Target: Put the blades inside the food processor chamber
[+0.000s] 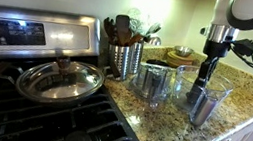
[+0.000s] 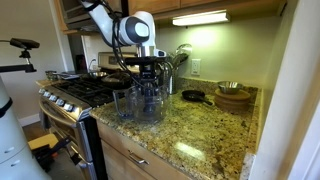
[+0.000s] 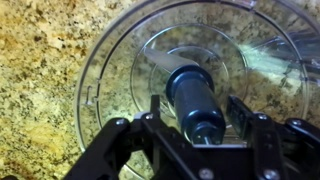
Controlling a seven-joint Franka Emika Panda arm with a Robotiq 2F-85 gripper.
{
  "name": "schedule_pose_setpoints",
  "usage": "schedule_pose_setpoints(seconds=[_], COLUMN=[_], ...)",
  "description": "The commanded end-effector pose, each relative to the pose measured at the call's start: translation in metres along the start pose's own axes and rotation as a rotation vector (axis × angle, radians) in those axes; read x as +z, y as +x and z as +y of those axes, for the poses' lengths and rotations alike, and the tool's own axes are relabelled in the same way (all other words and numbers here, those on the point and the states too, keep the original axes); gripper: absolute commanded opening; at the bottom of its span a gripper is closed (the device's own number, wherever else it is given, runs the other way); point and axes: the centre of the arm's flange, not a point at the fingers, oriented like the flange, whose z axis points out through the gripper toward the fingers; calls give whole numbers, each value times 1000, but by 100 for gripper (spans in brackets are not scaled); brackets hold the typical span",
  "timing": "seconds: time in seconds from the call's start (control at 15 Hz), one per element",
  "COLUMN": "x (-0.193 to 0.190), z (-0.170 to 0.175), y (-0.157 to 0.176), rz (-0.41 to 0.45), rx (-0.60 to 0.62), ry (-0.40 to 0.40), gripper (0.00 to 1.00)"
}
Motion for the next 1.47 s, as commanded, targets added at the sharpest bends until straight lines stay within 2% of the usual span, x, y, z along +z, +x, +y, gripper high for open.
schedule_pose_setpoints(seconds=[0.0,0.8,1.13,1.2,1.4], x=[-18,-108,-119,-109,-110], z=[-1,18,26,23,26], y=[-16,-35,-41,-33,-34], rz=[5,65,59,65,66], rx=[28,100,153,121,131], ry=[-53,-32,12,-7,-1], gripper=[99,100,100,100,100])
